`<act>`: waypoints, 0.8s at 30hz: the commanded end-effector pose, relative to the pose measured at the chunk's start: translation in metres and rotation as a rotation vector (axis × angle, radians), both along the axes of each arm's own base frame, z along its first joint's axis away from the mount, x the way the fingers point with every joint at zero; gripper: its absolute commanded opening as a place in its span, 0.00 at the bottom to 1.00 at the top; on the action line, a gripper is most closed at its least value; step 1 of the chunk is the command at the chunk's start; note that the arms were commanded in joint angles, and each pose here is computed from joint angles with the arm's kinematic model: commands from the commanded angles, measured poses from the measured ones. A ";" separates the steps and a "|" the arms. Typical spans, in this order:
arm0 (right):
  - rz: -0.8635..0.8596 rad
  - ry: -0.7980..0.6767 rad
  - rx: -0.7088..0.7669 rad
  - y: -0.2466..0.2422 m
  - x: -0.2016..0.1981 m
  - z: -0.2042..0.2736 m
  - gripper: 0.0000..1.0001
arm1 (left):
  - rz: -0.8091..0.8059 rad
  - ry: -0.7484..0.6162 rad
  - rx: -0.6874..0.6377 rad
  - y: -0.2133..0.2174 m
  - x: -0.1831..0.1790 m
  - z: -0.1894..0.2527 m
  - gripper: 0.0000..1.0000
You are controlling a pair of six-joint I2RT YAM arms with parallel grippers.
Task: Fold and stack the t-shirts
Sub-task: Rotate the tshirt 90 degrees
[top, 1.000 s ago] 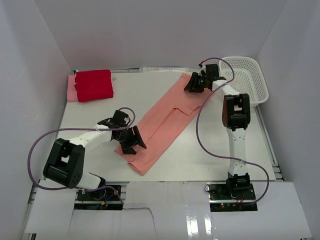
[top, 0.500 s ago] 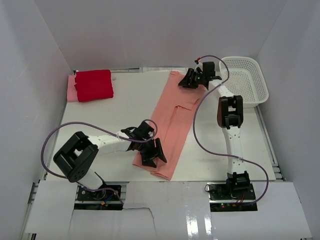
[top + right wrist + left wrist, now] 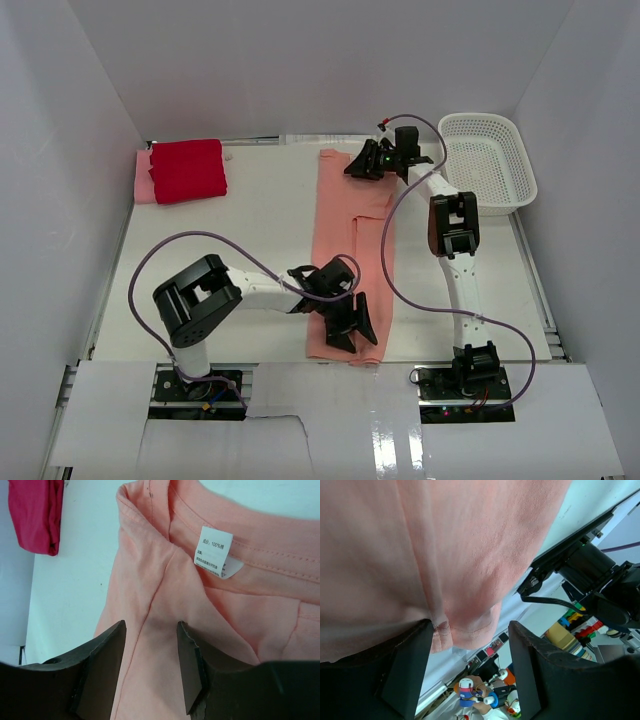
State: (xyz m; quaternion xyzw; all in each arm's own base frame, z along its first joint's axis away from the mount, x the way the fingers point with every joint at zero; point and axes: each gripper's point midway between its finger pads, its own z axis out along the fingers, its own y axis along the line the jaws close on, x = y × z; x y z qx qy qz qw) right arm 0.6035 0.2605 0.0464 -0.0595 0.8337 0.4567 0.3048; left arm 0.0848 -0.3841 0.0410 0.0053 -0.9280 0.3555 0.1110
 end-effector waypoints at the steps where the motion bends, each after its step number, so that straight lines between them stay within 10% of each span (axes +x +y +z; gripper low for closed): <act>1: 0.030 0.036 0.015 0.012 -0.007 -0.025 0.52 | -0.037 0.055 -0.009 -0.007 -0.018 0.002 0.73; 13: 0.127 -0.108 0.190 0.043 -0.008 0.048 0.50 | 0.005 -0.147 -0.043 0.001 0.031 0.072 0.76; 24: 0.174 -0.488 0.209 0.021 -0.064 0.238 0.52 | 0.310 -0.744 -0.029 0.103 0.204 0.190 0.77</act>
